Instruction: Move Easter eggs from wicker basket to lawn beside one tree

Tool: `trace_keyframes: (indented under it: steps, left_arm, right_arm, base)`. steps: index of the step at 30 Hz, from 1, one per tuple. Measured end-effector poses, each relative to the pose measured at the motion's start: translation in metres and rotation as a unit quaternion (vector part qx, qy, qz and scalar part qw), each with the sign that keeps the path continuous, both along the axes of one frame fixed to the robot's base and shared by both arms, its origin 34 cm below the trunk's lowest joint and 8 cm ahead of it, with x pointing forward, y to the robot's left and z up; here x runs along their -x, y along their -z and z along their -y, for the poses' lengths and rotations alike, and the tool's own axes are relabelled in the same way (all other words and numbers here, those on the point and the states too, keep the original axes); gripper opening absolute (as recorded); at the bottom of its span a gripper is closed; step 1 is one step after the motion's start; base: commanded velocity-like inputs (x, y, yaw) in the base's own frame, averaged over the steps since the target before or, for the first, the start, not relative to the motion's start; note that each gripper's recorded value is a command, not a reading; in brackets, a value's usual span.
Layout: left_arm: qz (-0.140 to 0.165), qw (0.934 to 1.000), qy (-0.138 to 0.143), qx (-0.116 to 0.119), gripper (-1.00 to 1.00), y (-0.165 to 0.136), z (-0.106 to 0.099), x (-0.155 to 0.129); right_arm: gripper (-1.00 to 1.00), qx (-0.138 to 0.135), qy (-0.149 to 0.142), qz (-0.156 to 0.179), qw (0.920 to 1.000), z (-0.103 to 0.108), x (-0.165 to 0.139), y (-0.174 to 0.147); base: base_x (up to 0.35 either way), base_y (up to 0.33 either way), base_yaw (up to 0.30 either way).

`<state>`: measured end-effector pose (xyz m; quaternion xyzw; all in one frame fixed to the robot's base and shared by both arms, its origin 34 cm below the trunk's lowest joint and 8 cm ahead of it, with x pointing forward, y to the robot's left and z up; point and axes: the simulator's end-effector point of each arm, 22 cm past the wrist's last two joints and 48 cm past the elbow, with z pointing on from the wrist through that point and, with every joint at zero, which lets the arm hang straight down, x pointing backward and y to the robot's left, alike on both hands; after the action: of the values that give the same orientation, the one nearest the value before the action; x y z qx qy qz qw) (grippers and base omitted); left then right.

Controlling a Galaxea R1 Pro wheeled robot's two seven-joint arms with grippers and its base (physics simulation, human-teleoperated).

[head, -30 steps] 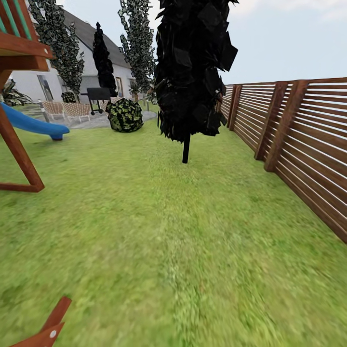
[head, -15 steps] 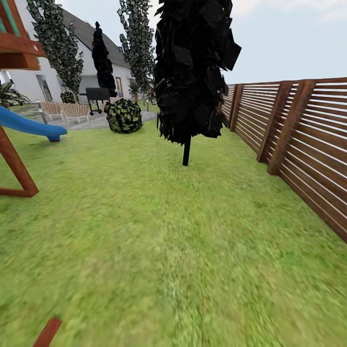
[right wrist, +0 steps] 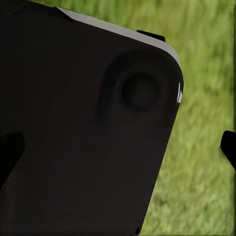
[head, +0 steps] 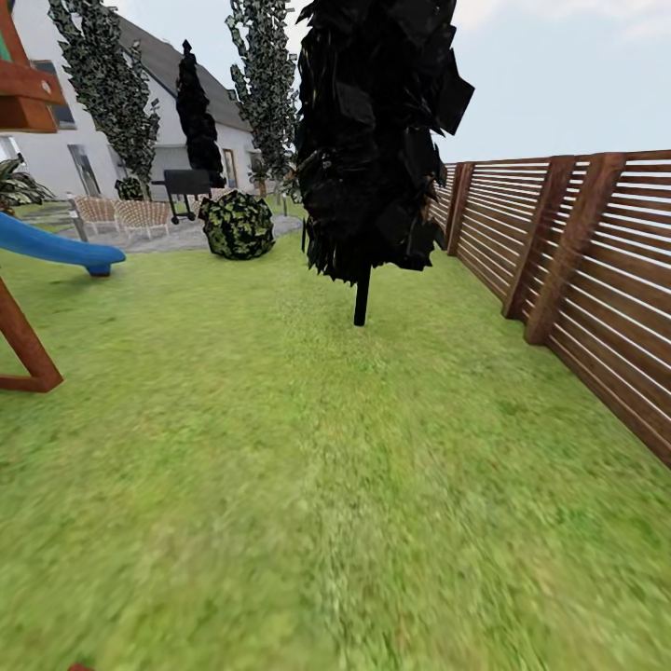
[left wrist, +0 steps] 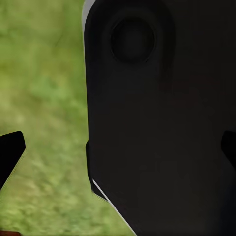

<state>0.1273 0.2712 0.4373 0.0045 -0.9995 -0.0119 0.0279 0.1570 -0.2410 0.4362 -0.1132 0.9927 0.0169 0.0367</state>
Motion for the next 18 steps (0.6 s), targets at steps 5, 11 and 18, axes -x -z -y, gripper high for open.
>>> trace_keyframes:
  steps: [5, 11, 18]
  left_arm:
    - [0.000, 1.0000, 0.000, 0.000, 1.00, 0.0000, 0.0000, 0.0000]
    - [0.000, 1.0000, 0.000, 0.000, 1.00, 0.0000, 0.0000, 0.0002]
    - [-0.001, 1.0000, 0.000, 0.000, 1.00, 0.0000, 0.0000, 0.0003]
  right_arm:
    - [1.00, 0.000, 0.000, 0.000, 1.0000, 0.0000, -0.0002, 0.0000]
    - [1.00, 0.000, 0.000, 0.000, 1.0000, 0.0000, -0.0002, 0.0000]
    - [1.00, 0.000, 0.000, 0.000, 1.0000, 0.0000, -0.0002, 0.0000]
  base:
    - [0.322, 0.000, 0.000]
    - [0.322, 0.000, 0.000]
    - [0.322, 0.000, 0.000]
